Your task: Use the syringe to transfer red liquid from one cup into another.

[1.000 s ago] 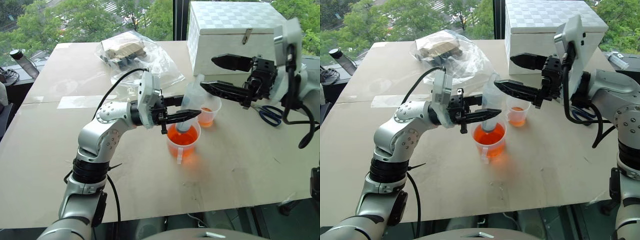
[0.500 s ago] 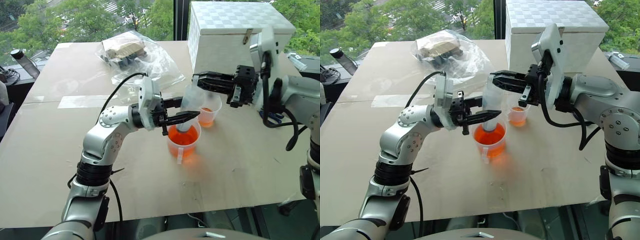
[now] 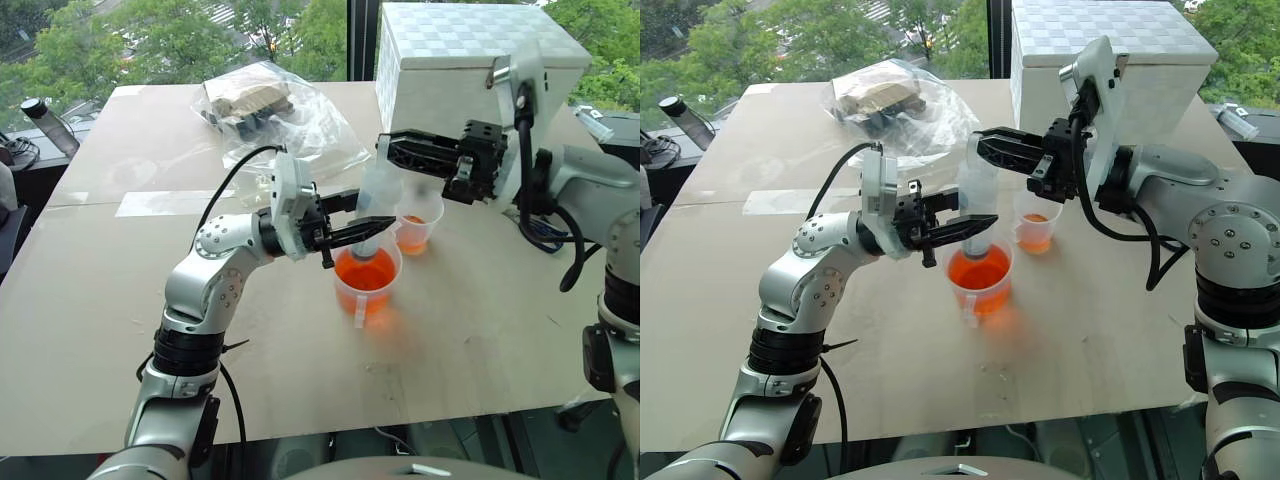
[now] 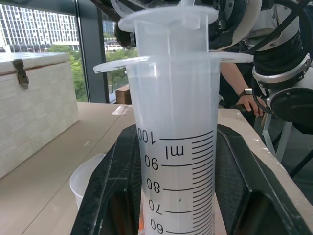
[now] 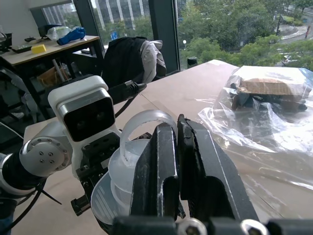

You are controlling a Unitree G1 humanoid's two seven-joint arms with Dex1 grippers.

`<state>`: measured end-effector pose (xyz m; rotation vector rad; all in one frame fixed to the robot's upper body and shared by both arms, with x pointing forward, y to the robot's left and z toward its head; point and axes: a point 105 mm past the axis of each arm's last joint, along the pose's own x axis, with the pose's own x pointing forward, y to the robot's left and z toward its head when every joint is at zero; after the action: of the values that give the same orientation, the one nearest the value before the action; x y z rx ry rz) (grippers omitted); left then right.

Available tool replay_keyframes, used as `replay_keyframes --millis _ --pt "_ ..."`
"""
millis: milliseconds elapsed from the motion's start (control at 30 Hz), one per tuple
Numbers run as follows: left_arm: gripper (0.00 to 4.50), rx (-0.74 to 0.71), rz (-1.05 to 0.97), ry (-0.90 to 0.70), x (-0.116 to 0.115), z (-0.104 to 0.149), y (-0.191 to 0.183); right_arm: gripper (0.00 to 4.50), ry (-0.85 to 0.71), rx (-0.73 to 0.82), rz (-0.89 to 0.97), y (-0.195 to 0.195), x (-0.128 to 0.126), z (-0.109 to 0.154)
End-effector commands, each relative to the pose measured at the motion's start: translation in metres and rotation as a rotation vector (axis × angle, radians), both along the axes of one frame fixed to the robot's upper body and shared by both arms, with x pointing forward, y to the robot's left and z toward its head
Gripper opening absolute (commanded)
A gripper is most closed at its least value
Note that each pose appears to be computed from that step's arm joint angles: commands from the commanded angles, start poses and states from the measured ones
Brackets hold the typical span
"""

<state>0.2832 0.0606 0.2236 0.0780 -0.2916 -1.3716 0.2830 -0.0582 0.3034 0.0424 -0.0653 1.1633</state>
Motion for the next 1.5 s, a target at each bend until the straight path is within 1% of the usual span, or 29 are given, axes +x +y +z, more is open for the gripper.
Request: replay_keyframes --millis 33,133,367,400,433,467,500,533,567,600,667,733,833,900,967,1067,1267,1367,1400,1500 --pt "1.38 0.041 -0.092 0.015 -0.014 -0.01 -0.013 0.02 -0.127 0.177 -0.151 -0.035 0.007 0.053" --pt "1.38 0.032 -0.096 0.017 -0.015 -0.008 -0.016 0.02 -0.103 0.18 -0.162 -0.036 0.009 0.051" --pt "1.38 0.017 -0.085 0.013 -0.013 -0.005 -0.014 0.02 -0.087 0.092 -0.158 -0.036 0.008 0.036" --pt "1.38 0.014 -0.082 0.013 -0.012 -0.005 -0.014 0.64 -0.083 0.076 -0.15 -0.036 0.008 0.034" --pt "1.38 0.009 -0.077 0.012 -0.011 -0.004 -0.013 0.95 -0.083 0.059 -0.147 -0.038 0.007 0.032" --pt "1.38 0.006 -0.074 0.009 -0.01 -0.004 -0.013 1.09 -0.095 0.041 -0.172 -0.04 0.008 0.031" --pt "1.38 0.003 -0.072 0.007 -0.01 -0.004 -0.013 1.72 -0.102 0.031 -0.191 -0.042 0.01 0.031" --pt "1.38 0.001 -0.07 0.005 -0.009 -0.003 -0.013 2.06 -0.107 0.026 -0.204 -0.044 0.011 0.031" --pt "1.38 -0.005 -0.067 0.002 -0.009 -0.002 -0.013 2.36 -0.09 0.013 -0.167 -0.044 0.006 0.028" --pt "1.38 -0.011 -0.065 -0.002 -0.008 -0.001 -0.013 2.91 -0.078 -0.002 -0.122 -0.044 -0.001 0.025" --pt "1.38 -0.03 -0.06 -0.017 -0.006 0.006 -0.013 2.91 -0.041 -0.011 -0.059 -0.053 -0.011 0.022" --pt "1.38 -0.043 -0.061 -0.029 -0.006 0.012 -0.013 2.91 -0.02 -0.008 -0.045 -0.064 -0.016 0.022" --pt "1.38 -0.03 -0.056 -0.028 -0.004 0.018 -0.012 2.91 0.026 0.006 0.012 -0.076 -0.026 0.02" --pt "1.38 -0.006 -0.059 -0.015 -0.002 0.021 -0.011 2.91 0.073 0.074 0.077 -0.082 -0.034 0.024" --pt "1.38 0.013 -0.051 0.007 0.0 0.028 -0.012 2.91 0.087 0.131 0.087 -0.086 -0.034 0.027" --pt "1.38 0.049 -0.059 0.052 0.001 0.035 -0.015 2.91 0.102 0.141 0.08 -0.086 -0.032 0.022" --pt "1.38 0.043 -0.077 0.076 0.004 0.063 -0.018 2.91 0.103 0.185 0.052 -0.09 -0.026 0.023" --pt "1.38 0.046 -0.077 0.05 0.007 0.073 -0.019 2.91 0.096 0.208 0.051 -0.092 -0.025 0.026" --pt "1.38 0.048 -0.074 0.043 0.009 0.075 -0.019 2.91 0.091 0.217 0.051 -0.092 -0.025 0.027" --pt "1.38 0.024 -0.032 -0.017 0.028 0.087 -0.022 2.91 0.028 0.324 0.002 -0.102 -0.019 0.044"
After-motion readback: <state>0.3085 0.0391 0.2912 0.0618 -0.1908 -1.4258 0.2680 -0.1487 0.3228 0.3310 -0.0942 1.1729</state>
